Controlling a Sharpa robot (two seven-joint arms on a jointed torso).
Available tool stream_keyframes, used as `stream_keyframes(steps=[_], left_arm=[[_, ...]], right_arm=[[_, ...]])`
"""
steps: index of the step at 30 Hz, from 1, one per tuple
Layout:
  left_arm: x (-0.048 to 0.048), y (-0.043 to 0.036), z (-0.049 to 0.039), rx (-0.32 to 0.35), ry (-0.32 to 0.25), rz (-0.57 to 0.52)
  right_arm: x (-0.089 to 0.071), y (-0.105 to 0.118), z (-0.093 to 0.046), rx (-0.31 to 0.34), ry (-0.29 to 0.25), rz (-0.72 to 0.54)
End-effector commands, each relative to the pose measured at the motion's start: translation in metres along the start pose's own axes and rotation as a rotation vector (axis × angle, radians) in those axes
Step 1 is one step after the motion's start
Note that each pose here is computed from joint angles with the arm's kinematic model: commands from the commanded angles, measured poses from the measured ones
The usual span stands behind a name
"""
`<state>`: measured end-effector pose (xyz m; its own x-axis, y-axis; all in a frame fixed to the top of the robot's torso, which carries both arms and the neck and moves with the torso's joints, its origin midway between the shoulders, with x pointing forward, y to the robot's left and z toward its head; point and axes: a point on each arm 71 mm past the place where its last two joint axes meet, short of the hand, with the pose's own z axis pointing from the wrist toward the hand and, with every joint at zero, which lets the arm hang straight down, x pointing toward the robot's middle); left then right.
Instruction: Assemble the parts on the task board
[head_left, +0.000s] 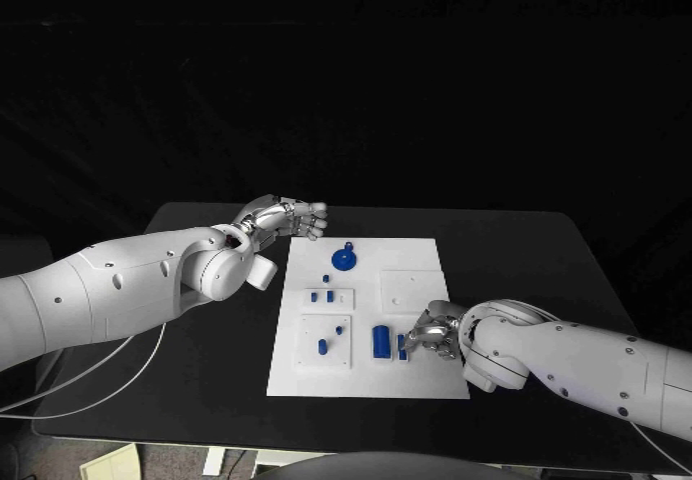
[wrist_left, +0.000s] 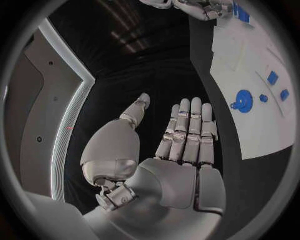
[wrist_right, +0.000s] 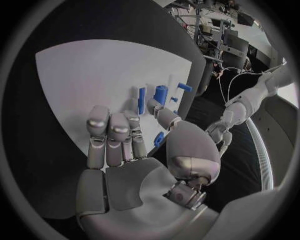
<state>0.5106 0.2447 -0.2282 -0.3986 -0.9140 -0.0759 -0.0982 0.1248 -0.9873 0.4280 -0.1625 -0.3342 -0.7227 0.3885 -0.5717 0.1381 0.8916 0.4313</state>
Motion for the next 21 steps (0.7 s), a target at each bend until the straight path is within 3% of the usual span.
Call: stream_keyframes(steps=[1,13,21], left_arm=[[0.0026,-0.0015,0.0006,0.008,0.015,-0.009],[0.0022,-0.0014,0.0004,0.007,0.015,-0.009],[0.0005,-0.0013,0.0002,0.008,0.009,-0.007]], right_arm=[[0.002,0.001,0.000,-0.007,0.009,-0.014],[0.000,-0.003,-0.001,-0.008,0.000,-0.021],[-0.008,-0.012,-0.004,-0.024,-0.038,0.008]])
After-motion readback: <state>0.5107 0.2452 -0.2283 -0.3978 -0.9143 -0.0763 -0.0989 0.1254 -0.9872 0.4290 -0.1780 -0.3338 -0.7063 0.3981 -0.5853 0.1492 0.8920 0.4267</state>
